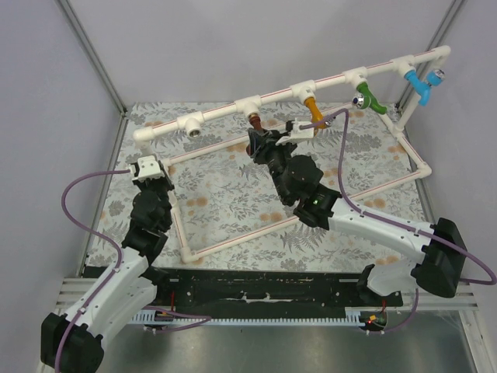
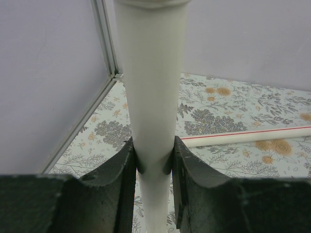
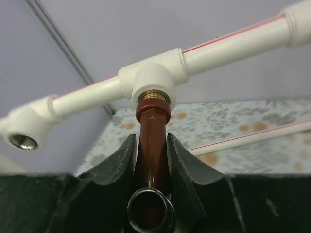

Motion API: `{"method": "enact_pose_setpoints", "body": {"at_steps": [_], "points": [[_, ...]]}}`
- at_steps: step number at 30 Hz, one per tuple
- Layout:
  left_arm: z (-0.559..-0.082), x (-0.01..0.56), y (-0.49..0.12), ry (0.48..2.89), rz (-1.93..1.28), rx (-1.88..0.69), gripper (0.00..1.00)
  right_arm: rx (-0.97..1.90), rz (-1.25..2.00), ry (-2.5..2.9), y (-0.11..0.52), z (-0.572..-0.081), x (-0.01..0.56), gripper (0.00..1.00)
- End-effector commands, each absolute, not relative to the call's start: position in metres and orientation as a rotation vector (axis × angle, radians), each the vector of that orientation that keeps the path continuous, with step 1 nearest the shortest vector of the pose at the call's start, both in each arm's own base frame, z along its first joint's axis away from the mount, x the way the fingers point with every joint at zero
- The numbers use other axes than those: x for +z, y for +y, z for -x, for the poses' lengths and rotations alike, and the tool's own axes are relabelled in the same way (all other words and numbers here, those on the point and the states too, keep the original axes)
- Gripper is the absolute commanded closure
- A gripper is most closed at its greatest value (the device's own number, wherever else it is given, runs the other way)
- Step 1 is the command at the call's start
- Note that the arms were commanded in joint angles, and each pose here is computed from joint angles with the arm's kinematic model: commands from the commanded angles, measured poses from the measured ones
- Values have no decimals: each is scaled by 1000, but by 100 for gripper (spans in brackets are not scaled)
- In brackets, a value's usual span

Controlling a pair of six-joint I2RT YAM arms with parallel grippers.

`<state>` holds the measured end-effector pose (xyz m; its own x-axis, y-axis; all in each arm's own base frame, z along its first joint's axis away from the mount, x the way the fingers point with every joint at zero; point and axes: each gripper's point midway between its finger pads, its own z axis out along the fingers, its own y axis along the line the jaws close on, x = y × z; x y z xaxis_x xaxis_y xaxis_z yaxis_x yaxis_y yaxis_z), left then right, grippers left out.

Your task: Install the water faucets

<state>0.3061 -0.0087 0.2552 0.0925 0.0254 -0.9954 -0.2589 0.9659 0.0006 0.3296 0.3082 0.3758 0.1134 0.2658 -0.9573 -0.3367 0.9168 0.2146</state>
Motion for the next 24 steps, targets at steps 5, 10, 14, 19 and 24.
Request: {"method": "enact_pose_setpoints", "body": {"at_steps": [5, 10, 14, 19, 24], "points": [[-305, 255, -28, 1464, 106, 153, 98, 1003, -912, 1413, 302, -343, 346, 100], [-305, 255, -27, 1462, 108, 156, 98, 1134, -1060, 1385, 304, -343, 341, 100], [-305, 255, -28, 1463, 106, 156, 98, 1190, -1106, 1373, 305, -341, 337, 100], [-306, 254, -28, 1467, 104, 160, 98, 1252, -1076, 1349, 311, -339, 341, 67], [-306, 253, -27, 1470, 104, 167, 98, 1297, -978, 1288, 310, -334, 364, 38]]}}
